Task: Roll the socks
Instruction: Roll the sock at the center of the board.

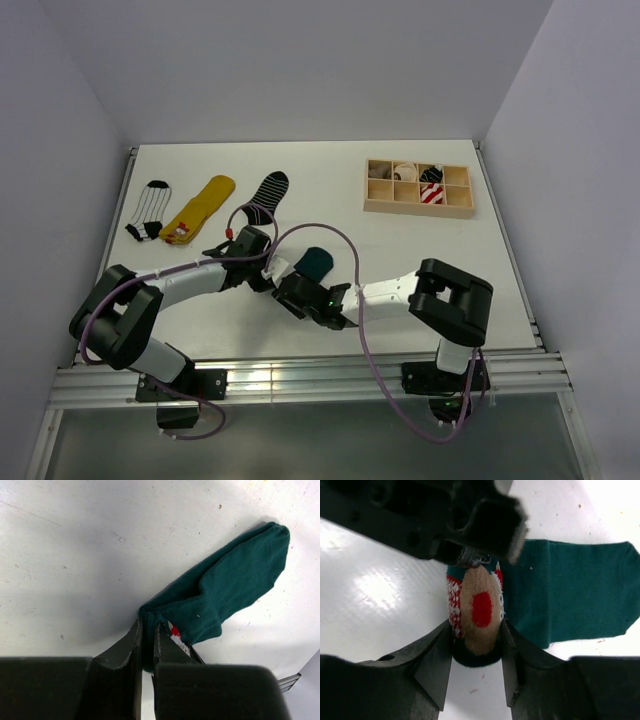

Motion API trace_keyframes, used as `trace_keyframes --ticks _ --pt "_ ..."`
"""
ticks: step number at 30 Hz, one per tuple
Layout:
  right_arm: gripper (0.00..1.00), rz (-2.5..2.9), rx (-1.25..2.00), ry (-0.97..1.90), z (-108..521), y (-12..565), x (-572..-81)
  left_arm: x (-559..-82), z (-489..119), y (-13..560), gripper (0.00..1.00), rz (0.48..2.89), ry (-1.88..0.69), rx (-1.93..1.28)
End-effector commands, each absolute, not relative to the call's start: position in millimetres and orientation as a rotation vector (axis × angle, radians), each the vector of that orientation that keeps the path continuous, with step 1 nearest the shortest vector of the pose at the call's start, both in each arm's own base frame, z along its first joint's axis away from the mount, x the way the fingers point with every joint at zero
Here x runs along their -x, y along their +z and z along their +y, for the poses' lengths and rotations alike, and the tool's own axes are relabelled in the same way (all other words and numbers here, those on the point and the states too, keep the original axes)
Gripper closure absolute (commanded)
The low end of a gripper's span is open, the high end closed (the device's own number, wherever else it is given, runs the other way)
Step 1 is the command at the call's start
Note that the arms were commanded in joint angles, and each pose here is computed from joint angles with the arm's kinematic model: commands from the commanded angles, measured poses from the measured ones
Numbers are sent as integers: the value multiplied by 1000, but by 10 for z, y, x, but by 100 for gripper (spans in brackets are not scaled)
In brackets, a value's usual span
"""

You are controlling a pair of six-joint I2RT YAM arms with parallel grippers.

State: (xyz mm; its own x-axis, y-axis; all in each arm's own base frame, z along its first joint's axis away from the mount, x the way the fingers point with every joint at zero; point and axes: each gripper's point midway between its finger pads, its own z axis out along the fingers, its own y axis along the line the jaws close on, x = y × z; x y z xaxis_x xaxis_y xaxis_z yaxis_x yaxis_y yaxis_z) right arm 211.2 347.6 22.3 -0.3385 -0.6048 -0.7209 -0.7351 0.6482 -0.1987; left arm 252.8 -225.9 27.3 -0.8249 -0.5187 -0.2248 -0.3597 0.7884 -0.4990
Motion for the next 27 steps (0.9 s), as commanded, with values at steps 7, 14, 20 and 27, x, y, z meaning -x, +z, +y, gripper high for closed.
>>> trace_keyframes --ticks 7,14,20,27 --pt "93 2052 989 61 3433 119 -2319 -2550 -2344 368 98 2632 -689 571" --pt "100 2109 995 276 3443 220 -2224 -2579 -2324 421 90 2608 -701 555" --pt "100 2149 1028 544 3546 399 -2095 -2650 -2274 554 69 2553 -694 570" --pt "100 2270 986 928 3582 492 -2046 -2693 -2108 824 26 2405 -716 693"
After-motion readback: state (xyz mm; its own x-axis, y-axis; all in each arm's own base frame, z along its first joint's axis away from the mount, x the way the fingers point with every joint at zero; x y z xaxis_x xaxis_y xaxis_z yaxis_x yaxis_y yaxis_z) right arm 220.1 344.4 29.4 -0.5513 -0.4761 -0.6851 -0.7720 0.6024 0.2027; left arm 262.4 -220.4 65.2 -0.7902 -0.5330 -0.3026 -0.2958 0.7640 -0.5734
